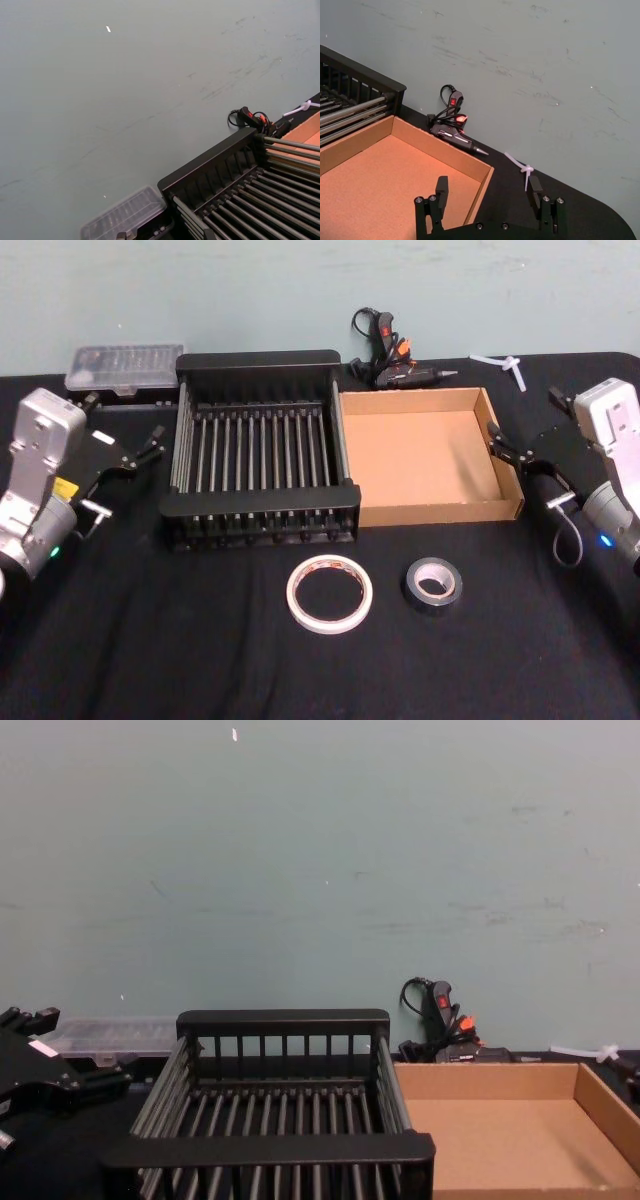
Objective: Pick up the white tape and place it into the black box , Pick up the silver tape and place it into the brown box.
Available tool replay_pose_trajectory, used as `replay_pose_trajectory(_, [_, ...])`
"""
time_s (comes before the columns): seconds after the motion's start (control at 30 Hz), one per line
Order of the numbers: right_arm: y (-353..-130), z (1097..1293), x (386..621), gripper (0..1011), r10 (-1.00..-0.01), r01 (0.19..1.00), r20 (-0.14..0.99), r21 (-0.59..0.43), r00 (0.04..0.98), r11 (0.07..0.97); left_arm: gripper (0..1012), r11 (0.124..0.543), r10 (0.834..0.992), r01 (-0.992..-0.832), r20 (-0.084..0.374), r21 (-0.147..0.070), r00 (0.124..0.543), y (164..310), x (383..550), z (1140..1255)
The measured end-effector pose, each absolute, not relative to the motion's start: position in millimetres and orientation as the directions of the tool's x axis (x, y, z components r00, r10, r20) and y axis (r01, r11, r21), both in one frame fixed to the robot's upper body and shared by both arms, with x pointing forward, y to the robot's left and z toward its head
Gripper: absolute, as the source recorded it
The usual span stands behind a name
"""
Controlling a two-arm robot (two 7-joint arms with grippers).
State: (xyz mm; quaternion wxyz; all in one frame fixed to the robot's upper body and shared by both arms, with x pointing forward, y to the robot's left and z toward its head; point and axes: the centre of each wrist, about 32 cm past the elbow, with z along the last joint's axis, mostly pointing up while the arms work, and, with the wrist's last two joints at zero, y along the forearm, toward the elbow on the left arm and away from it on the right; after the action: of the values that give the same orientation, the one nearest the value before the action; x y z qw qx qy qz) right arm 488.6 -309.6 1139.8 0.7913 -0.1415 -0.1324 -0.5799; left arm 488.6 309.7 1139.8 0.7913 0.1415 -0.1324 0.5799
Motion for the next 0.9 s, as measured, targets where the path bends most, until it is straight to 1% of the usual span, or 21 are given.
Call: replay_pose_trajectory(0.9, [-309.6, 1139.8, 488.6, 1000, -0.88, 0.955, 0.374, -0.07, 0.292, 0.287, 1001, 0.287, 0.88, -0.955, 0.374, 0.07, 0.292, 309.7, 488.6, 1139.8])
